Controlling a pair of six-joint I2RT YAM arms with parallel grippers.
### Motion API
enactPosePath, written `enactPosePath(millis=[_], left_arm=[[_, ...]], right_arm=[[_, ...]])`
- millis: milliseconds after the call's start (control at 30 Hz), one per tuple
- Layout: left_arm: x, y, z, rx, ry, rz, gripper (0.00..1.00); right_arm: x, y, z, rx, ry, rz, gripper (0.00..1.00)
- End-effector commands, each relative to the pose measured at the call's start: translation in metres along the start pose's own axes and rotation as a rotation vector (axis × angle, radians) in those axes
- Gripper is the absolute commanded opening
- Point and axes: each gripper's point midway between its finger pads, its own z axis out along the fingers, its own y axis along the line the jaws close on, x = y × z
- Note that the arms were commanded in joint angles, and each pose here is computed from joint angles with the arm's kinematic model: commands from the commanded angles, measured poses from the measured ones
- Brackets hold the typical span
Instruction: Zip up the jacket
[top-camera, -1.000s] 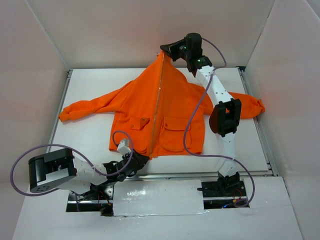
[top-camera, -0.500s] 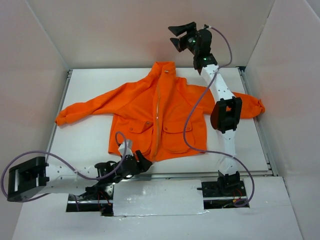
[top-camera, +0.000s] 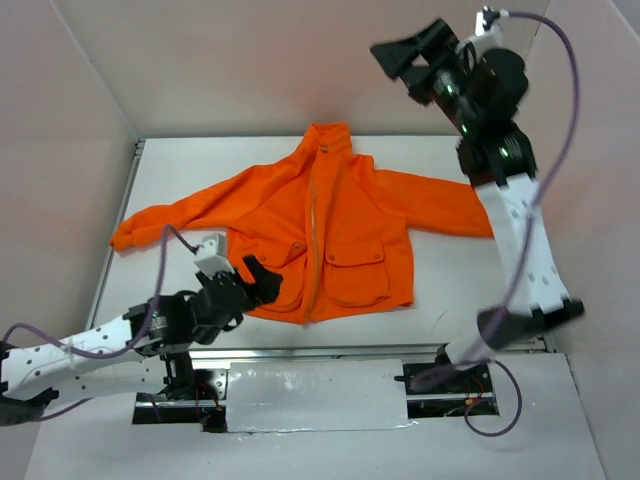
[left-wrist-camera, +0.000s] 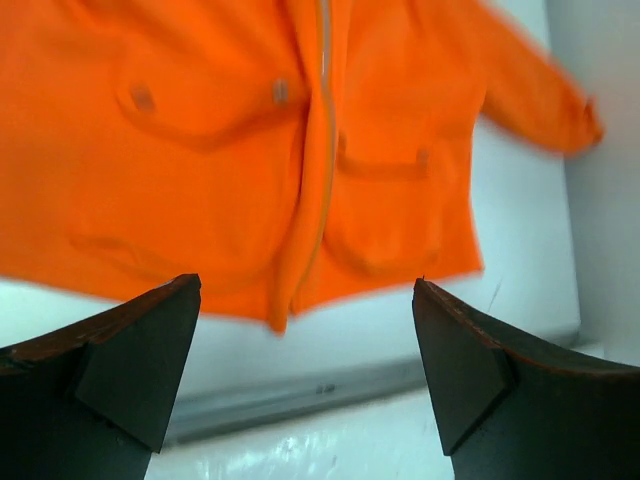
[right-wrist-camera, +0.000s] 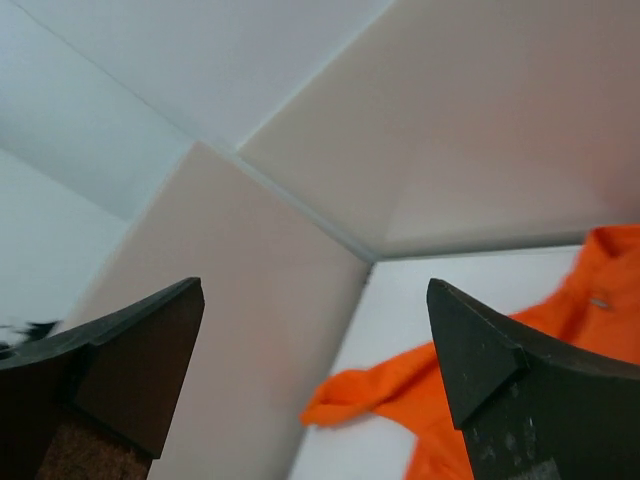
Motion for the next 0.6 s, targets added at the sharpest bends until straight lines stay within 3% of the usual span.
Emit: enactPosePath(millis=[0, 33, 167, 300, 433, 567], left_arm=[[-0.085, 0.019, -0.024, -0.168, -0.199, 0.143, 1.00], [-0.108, 0.028, -0.023, -0.243, -0.241, 0.141, 0.99], [-0.190, 0.017, -0.038, -0.270, -0.302, 0.140, 0.99], [-0.247, 0.057, -0.044, -0.437, -0.342, 0.122, 0.99], [-0.260, 0.086, -0.057, -0.484, -0.353, 0.096, 0.99], [-0.256, 0.109, -0.085, -0.599, -0.401, 0.135, 1.00]], right_arm=[[0.041, -0.033, -0.077, 0.216, 0.126, -0.293, 1.00], [0.063, -0.060, -0.090, 0.293, 0.176, -0.316, 1.00], [0.066, -0.076, -0.188, 0.411, 0.160, -0.400, 1.00], [0.069, -0.093, -0.262, 0.497, 0.100, -0.389, 1.00], [0.065, -0.086, -0.331, 0.450, 0.008, -0.403, 1.00], [0.070, -0.098, -0.367, 0.502, 0.018, -0.429, 1.00]])
